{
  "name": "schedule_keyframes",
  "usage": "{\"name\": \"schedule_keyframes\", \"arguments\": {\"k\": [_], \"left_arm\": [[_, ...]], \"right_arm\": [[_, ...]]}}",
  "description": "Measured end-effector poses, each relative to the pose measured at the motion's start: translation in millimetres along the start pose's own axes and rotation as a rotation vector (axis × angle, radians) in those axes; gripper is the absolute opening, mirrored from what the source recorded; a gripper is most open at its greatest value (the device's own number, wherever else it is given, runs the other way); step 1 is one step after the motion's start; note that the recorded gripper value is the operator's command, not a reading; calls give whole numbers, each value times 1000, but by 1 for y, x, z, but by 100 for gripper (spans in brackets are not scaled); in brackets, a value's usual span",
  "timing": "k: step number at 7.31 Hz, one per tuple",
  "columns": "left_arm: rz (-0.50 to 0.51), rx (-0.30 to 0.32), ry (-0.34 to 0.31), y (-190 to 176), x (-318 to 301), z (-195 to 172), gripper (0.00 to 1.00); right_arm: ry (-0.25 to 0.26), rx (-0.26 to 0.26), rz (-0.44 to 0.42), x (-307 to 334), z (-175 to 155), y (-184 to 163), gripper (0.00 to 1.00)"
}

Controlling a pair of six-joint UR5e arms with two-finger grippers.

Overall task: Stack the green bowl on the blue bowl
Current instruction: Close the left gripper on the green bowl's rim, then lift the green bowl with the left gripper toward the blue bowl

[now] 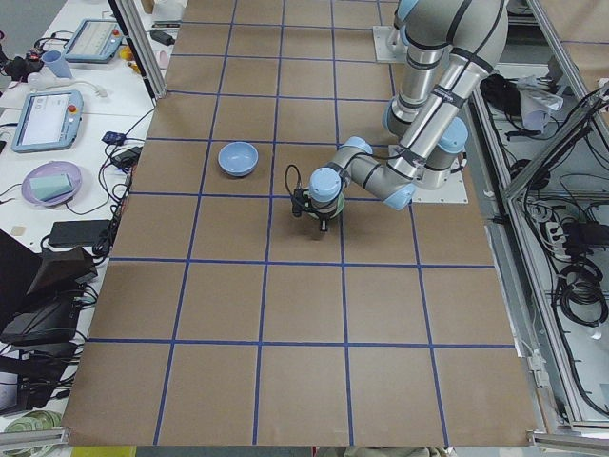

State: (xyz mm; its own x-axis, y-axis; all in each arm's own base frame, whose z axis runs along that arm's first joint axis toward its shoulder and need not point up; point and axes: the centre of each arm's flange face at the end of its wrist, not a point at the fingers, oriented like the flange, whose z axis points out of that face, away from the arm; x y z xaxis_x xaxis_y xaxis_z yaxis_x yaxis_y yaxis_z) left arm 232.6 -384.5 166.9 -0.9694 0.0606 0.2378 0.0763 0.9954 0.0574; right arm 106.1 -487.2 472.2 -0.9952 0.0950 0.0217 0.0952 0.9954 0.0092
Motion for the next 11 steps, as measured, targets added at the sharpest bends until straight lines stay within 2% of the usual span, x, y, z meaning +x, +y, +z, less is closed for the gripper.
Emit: {"name": "schedule_keyframes", "arguments": {"k": [4,8,11], "left_arm": [[6,6,-7,-1,-1,-4,0],[3,14,-17,-1,1,-14,0],[-8,28,35,-10,-6,-38,0]], "right_arm": [[0,0,0,0,0,0,100],[0,-1,0,0,1,0,100],[0,0,0,0,0,0,100]]}}
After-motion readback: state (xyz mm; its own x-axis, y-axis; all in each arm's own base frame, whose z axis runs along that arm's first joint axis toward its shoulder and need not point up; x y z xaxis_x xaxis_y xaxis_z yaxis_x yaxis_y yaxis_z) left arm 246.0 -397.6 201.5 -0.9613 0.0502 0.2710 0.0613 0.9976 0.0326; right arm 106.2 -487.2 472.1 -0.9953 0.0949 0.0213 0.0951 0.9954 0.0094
